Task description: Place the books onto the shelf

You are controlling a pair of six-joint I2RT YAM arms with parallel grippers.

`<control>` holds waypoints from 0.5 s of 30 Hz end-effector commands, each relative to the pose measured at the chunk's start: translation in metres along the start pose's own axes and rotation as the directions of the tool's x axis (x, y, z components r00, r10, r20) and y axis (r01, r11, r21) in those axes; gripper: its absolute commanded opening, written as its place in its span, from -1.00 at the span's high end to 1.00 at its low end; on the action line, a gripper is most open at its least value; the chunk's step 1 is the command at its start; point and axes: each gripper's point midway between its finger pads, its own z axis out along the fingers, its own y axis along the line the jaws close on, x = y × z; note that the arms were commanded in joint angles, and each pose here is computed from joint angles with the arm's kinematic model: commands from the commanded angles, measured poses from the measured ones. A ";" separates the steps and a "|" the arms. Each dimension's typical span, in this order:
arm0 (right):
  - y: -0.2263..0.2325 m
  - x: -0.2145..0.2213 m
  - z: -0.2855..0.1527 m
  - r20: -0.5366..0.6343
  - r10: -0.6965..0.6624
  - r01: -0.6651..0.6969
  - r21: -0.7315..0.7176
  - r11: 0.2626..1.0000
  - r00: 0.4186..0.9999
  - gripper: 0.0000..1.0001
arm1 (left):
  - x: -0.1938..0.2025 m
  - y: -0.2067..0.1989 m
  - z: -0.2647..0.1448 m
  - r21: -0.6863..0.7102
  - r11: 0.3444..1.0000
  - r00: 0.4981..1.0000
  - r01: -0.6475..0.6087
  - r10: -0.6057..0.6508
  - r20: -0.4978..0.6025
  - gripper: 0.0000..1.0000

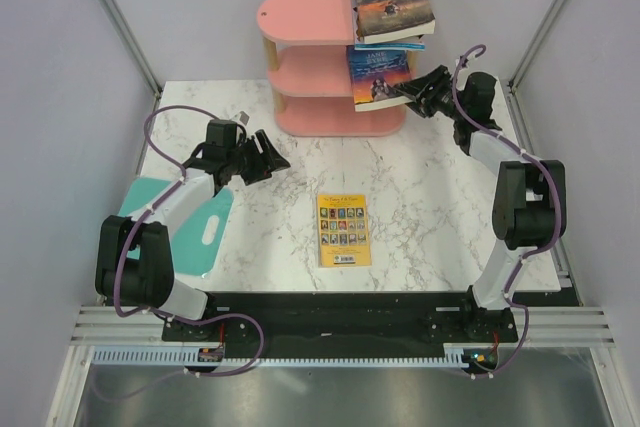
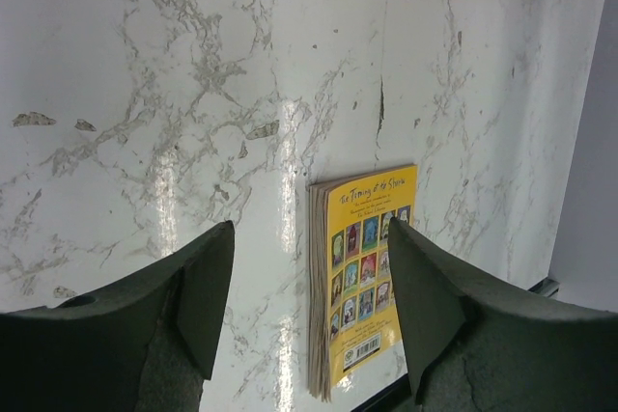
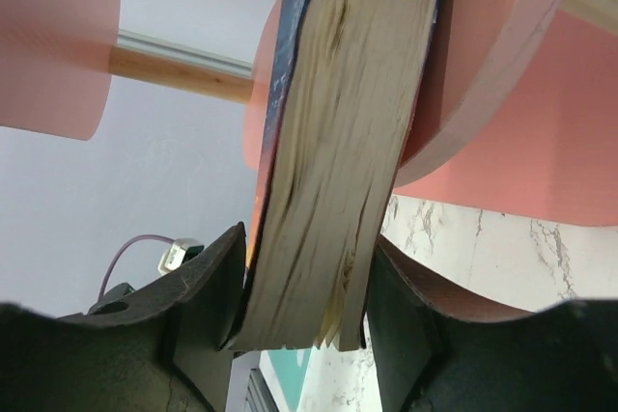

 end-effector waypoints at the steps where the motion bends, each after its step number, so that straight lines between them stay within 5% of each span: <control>1: 0.033 -0.015 -0.004 0.054 -0.078 0.082 -0.082 0.993 0.995 -0.33 | -0.004 -0.013 -0.007 0.064 0.996 0.998 -0.054 0.053 0.021 -0.41; 15: 0.012 0.010 -0.026 0.013 -0.124 0.123 0.026 0.992 0.992 -0.71 | 0.004 -0.011 -0.004 0.079 0.995 0.998 -0.057 0.057 -0.007 -0.36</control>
